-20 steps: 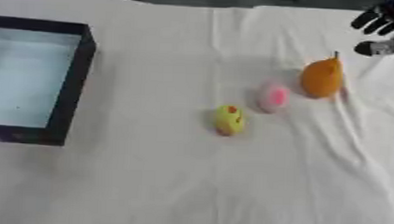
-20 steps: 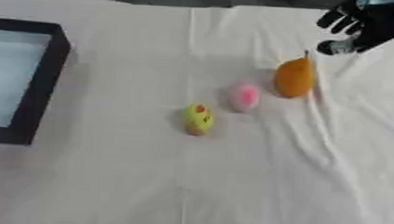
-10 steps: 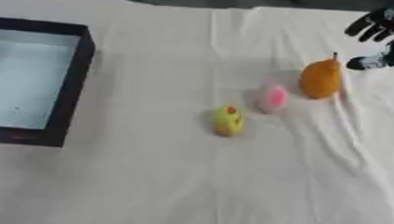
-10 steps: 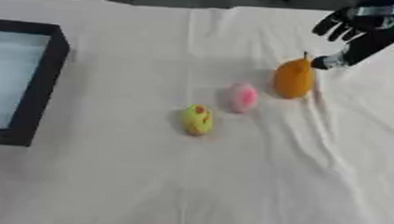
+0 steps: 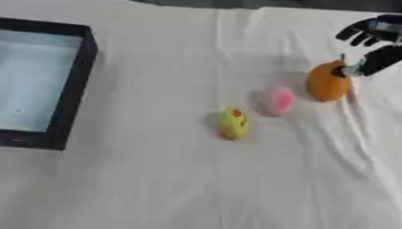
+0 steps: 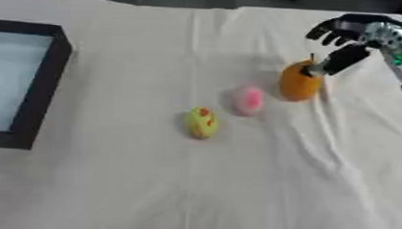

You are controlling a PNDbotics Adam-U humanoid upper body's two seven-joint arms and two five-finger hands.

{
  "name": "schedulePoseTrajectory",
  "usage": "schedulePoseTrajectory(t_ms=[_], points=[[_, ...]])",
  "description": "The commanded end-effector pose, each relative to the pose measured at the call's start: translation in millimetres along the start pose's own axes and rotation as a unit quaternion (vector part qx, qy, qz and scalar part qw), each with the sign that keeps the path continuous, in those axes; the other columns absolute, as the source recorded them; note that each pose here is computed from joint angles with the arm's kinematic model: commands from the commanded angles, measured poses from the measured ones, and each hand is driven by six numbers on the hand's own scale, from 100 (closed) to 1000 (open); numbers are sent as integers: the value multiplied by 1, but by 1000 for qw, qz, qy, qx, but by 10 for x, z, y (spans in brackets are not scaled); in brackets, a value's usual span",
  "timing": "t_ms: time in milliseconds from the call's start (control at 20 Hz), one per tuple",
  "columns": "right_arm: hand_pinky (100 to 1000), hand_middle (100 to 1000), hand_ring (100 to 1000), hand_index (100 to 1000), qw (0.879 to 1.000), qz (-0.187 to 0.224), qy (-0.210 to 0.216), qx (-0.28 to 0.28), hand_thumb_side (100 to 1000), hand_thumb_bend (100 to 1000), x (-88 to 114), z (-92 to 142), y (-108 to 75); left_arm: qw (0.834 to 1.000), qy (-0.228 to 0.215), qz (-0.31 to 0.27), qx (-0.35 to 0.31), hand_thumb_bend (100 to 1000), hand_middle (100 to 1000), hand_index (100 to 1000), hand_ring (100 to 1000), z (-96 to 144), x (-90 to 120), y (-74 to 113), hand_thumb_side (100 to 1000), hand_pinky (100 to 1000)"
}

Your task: Pick up the objects with one hand, pass them to the other hand, and then place them into the box on the other side of the table.

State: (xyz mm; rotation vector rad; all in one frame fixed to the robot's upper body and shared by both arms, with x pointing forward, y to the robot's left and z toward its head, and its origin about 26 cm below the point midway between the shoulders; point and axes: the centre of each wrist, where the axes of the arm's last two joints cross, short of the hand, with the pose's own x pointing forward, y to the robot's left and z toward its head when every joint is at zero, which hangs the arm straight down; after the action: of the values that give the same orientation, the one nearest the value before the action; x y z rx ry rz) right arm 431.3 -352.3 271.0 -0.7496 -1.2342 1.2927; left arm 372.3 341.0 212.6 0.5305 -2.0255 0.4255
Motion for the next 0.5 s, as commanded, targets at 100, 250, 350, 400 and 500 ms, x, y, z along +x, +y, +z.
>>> schedulePoseTrajectory(t_ms=[100, 250, 350, 400, 500], points=[[908, 888, 893, 892, 1000, 9, 20, 0, 281, 483, -85, -30, -49, 1000, -18, 10, -4, 637, 696, 820, 766, 5, 125, -3, 595, 658], [908, 888, 893, 893, 999, 11, 33, 5, 275, 489, -138, -85, -3, 1000, -14, 15, -3, 636, 695, 818, 766, 22, 119, -1, 596, 658], [908, 889, 894, 894, 999, 14, 42, 9, 271, 495, -174, -115, 26, 1000, -14, 17, -2, 635, 695, 817, 766, 29, 118, -1, 597, 659], [909, 889, 894, 895, 999, 16, 47, 13, 270, 497, -191, -130, 44, 1000, -13, 18, -2, 633, 694, 817, 765, 31, 118, -1, 599, 659], [909, 889, 894, 895, 998, 21, 53, 20, 270, 499, -215, -152, 72, 1000, -13, 18, -2, 633, 694, 817, 765, 32, 119, 2, 599, 660]])
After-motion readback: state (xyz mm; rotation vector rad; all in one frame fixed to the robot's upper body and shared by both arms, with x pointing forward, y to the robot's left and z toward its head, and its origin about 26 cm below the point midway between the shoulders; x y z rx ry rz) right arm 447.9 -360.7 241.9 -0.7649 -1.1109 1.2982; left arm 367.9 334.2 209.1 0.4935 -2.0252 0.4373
